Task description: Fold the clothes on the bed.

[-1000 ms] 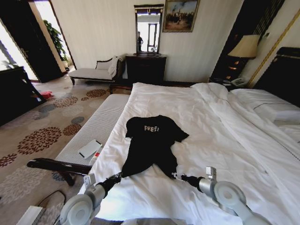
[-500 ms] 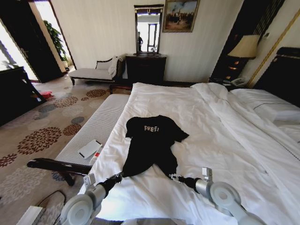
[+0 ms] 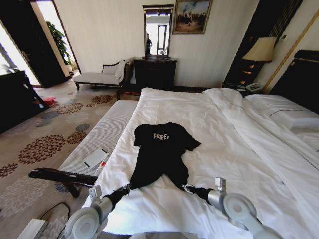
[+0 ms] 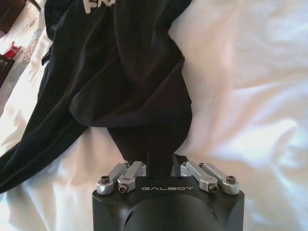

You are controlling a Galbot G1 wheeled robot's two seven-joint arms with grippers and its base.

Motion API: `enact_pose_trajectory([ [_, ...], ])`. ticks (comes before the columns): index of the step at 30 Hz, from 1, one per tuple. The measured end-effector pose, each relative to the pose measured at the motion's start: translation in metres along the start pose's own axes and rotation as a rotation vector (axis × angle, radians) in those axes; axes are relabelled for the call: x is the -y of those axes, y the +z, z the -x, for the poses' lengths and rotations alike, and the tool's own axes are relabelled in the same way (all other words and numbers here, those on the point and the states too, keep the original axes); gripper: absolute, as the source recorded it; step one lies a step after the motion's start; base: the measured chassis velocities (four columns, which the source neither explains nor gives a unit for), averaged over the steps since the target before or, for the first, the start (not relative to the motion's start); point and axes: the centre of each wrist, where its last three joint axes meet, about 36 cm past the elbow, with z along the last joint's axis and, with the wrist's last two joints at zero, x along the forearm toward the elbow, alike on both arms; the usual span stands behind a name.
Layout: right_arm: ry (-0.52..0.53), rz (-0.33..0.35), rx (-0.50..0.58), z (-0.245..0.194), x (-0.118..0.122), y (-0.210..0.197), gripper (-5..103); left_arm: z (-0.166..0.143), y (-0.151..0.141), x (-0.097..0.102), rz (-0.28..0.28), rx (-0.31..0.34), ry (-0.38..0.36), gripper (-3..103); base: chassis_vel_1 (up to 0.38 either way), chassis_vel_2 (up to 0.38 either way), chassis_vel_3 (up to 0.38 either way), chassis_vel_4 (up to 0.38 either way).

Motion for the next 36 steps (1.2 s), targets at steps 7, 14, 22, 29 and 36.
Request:
enact_pose_trajectory([
  [7,0.003,0.014,0.009,-0.007,-0.010,0.009,6,0.001,-0.001,-0.001,-0.006,0.004,0.002,0,0.000,0.000,0.000,0.000],
  [14,0.016,0.020,0.012,-0.012,-0.007,0.010,0,0.002,-0.002,-0.002,-0.006,0.018,-0.004,0,0.000,0.000,0.000,0.000],
  [22,0.025,0.017,0.030,-0.021,-0.003,0.015,0,0.002,-0.006,-0.003,0.015,0.048,-0.007,0,0.000,0.000,0.000,0.000],
  [29,0.039,0.011,0.069,-0.039,0.001,0.017,0,-0.004,-0.023,-0.005,0.072,0.091,-0.013,0,0.000,0.000,0.000,0.000],
  [36,0.090,-0.039,0.105,-0.066,-0.004,0.016,0,-0.032,-0.021,-0.002,0.083,0.082,-0.035,0,0.000,0.000,0.000,0.000],
])
